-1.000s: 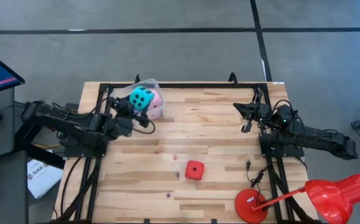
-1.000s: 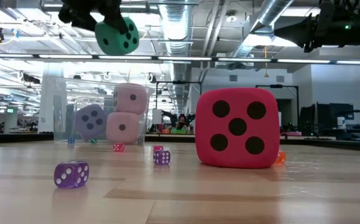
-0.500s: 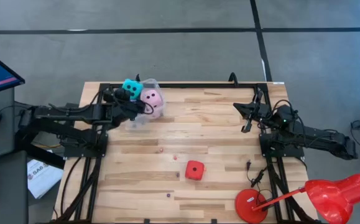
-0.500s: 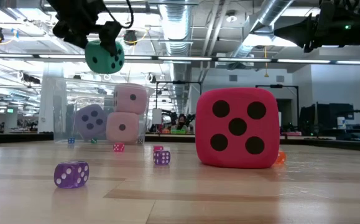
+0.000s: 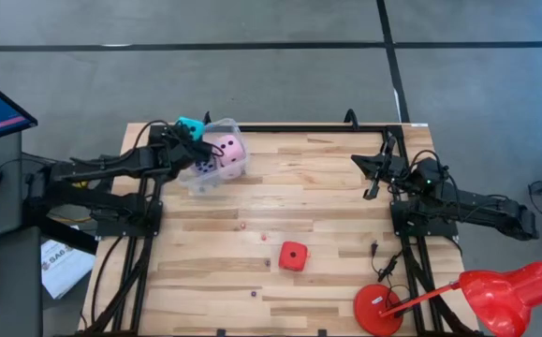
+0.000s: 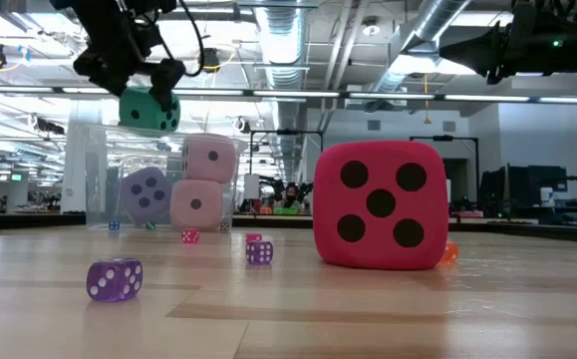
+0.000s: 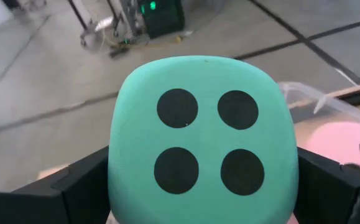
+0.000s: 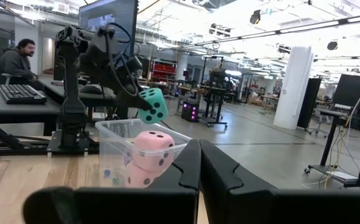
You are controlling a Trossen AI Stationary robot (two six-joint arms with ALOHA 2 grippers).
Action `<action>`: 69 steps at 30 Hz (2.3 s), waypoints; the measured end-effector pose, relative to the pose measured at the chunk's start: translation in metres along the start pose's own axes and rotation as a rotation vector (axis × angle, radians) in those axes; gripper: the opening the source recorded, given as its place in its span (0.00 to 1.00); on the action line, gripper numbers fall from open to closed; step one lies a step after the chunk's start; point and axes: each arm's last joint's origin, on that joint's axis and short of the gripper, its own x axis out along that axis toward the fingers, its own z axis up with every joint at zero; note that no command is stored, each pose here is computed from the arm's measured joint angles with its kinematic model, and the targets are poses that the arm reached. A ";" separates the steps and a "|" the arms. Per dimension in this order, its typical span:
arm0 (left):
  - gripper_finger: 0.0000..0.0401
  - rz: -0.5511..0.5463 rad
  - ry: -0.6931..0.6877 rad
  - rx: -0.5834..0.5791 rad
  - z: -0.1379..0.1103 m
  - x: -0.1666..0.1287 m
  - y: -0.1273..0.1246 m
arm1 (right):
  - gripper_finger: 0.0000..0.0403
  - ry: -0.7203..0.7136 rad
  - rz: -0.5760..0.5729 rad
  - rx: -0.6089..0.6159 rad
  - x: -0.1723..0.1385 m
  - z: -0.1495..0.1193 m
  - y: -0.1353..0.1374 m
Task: Pick & Place Dice
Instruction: Put the large green dice into the transparent container
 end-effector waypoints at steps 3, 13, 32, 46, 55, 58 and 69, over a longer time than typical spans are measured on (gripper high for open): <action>0.93 -0.036 0.055 -0.019 -0.003 0.005 0.001 | 0.00 0.000 0.000 0.000 0.000 0.000 0.000; 0.96 -0.022 0.090 0.006 -0.015 0.012 0.002 | 0.00 -0.001 0.000 -0.001 0.000 0.000 0.000; 1.00 -0.019 0.097 0.056 -0.022 0.015 0.002 | 0.00 -0.009 -0.002 -0.025 0.000 0.001 0.000; 1.00 -0.037 0.073 0.071 -0.019 0.015 -0.001 | 0.00 -0.010 -0.002 -0.027 0.000 0.001 0.000; 1.00 -0.037 0.072 0.062 -0.019 0.015 -0.001 | 0.00 -0.009 -0.002 -0.027 0.000 0.001 0.000; 1.00 -0.037 0.072 0.061 -0.019 0.015 -0.001 | 0.00 -0.009 -0.002 -0.026 0.000 0.001 0.000; 1.00 -0.038 0.070 0.057 -0.018 0.015 -0.001 | 0.00 -0.009 -0.002 -0.024 0.000 0.001 0.000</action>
